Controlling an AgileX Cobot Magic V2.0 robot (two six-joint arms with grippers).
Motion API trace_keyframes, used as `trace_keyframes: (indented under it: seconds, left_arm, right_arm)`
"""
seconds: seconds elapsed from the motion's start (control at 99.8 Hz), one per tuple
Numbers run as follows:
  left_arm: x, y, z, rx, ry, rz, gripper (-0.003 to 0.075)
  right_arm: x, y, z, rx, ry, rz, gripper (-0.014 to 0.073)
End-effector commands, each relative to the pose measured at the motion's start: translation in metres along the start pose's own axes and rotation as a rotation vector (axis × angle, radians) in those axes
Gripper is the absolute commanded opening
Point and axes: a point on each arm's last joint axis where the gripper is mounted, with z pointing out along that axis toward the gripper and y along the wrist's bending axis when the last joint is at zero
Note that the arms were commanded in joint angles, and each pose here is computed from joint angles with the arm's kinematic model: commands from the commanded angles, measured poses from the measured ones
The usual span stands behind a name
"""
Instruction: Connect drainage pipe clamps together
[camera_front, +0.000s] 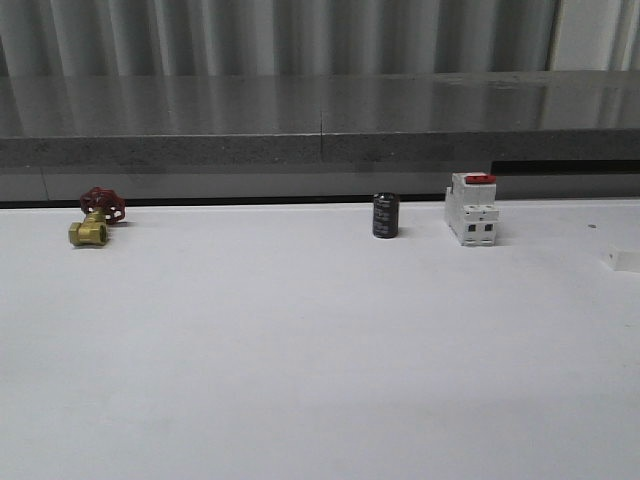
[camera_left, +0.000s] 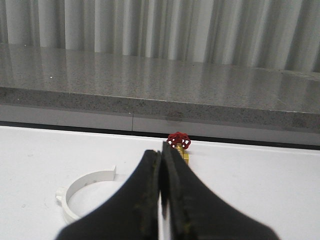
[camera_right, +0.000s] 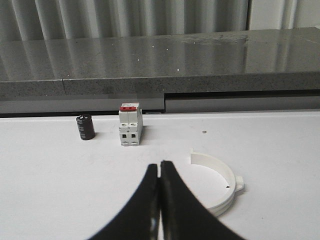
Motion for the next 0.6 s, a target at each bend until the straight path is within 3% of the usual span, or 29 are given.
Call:
trace_keyframes:
  seconds: [0.0, 0.321, 0.471, 0.591]
  left_arm:
    - [0.007, -0.001, -0.001, 0.029, -0.06, -0.003, -0.002]
    - [0.005, -0.001, -0.001, 0.03, -0.066, -0.001, -0.002]
    - [-0.013, -0.003, -0.003, 0.033, -0.098, -0.018, -0.0021]
    - [-0.038, -0.005, -0.001, 0.003, -0.021, -0.046, -0.002]
  right_arm:
    - [-0.015, 0.001, -0.003, -0.006, -0.116, -0.004, -0.0067]
    - [-0.015, 0.001, -0.003, -0.006, -0.116, -0.004, -0.0067]
    - [-0.015, 0.001, -0.003, -0.006, -0.116, -0.004, -0.0067]
    - [-0.015, 0.001, -0.003, -0.006, -0.116, -0.004, -0.0067]
